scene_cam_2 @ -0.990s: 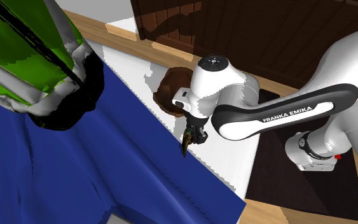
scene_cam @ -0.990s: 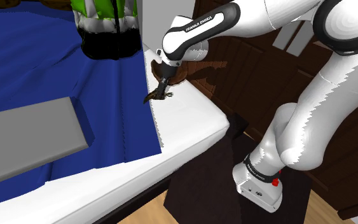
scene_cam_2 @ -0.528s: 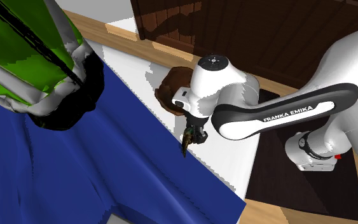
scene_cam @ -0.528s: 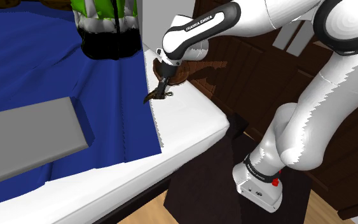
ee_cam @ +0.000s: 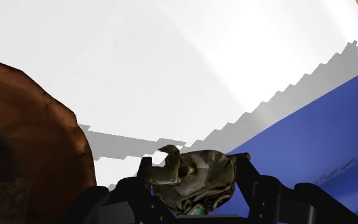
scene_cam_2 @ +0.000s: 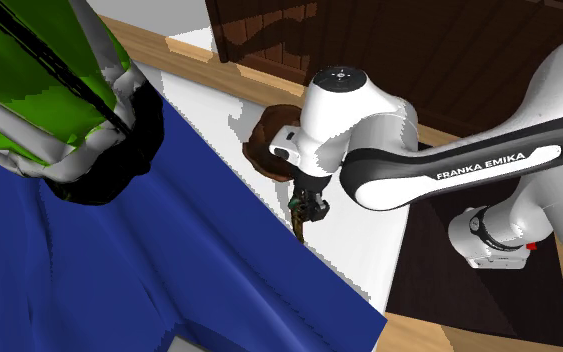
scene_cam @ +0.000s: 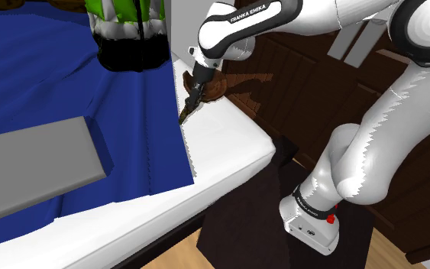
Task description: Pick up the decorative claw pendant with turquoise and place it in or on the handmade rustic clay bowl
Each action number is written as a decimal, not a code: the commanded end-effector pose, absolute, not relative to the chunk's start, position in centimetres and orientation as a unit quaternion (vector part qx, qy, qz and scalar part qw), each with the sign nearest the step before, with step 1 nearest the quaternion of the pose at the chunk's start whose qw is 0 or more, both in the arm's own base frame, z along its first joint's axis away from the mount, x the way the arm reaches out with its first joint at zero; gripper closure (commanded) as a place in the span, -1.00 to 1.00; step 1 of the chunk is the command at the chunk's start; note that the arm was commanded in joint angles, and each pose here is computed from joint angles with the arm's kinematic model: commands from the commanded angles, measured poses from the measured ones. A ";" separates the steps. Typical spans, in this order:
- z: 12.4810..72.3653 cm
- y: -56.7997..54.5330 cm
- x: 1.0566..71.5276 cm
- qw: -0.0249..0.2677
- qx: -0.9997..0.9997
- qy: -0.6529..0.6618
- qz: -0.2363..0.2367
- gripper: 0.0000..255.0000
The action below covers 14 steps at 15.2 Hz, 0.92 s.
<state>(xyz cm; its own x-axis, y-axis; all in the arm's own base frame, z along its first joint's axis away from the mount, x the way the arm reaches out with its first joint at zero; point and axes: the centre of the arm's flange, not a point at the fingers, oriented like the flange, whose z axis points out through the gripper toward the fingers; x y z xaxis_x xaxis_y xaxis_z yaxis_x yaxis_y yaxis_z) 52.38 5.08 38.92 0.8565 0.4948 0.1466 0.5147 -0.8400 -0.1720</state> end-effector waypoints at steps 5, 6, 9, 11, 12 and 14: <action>42.0 4.9 52.3 0.103 -0.958 -0.263 -0.048 1.00; 42.6 4.9 52.3 0.103 -0.958 -0.263 -0.048 1.00; 44.1 4.9 52.3 0.103 -0.958 -0.263 -0.048 1.00; 45.2 4.9 52.3 0.103 -0.958 -0.263 -0.048 1.00; 45.7 4.9 52.3 0.103 -0.958 -0.263 -0.048 1.00; 46.8 4.9 52.3 0.103 -0.958 -0.263 -0.048 1.00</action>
